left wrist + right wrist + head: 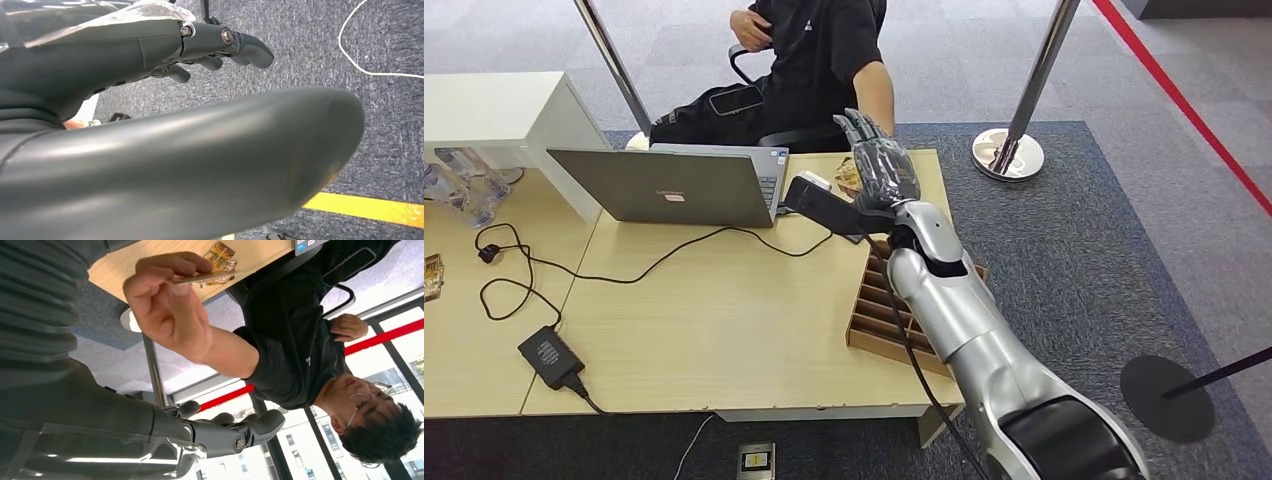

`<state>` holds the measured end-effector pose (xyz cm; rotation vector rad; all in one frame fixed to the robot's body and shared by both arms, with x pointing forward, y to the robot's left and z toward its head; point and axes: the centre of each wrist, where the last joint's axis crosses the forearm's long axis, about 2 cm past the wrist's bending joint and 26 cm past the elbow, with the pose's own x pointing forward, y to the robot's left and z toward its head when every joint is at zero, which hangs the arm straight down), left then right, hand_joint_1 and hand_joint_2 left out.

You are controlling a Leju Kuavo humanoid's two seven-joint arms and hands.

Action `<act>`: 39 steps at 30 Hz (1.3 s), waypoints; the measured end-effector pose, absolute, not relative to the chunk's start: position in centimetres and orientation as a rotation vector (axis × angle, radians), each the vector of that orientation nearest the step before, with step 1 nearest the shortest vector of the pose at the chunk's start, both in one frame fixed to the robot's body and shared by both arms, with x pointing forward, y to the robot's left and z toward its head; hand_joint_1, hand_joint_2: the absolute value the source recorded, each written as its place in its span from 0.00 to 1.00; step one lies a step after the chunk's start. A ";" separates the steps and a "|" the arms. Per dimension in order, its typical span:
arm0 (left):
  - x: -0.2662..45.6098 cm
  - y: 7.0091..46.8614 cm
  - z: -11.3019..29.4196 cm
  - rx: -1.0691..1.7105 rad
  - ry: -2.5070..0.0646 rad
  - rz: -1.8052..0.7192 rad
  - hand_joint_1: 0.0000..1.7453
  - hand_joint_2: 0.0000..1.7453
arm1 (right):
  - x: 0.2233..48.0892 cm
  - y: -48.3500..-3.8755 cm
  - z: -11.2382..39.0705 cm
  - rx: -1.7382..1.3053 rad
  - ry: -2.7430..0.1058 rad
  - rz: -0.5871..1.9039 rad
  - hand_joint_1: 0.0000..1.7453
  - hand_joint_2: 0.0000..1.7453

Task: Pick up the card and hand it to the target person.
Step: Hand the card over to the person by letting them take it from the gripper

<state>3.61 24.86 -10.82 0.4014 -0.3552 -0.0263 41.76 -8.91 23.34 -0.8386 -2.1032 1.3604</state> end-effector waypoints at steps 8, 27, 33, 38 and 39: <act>3.5 24.8 -10.8 0.402 -0.346 -0.004 0.00 0.00 | 42.1 -11.2 22.0 -0.883 -2.116 1.243 0.00 0.00; 2.9 23.5 -10.7 0.394 -0.330 0.043 0.00 0.00 | 33.8 -34.5 10.0 -1.349 -1.715 0.490 0.00 0.00; 3.0 23.1 -10.7 0.392 -0.333 0.043 0.00 0.00 | 26.7 -41.8 6.0 -1.484 -1.414 0.178 0.00 0.00; 3.1 23.1 -10.7 0.391 -0.337 0.041 0.00 0.00 | 22.7 -44.3 4.0 -1.532 -1.228 0.052 0.00 0.00; 3.2 23.0 -10.7 0.390 -0.339 0.040 0.00 0.00 | 22.0 -44.6 3.6 -1.533 -1.185 0.027 0.00 0.00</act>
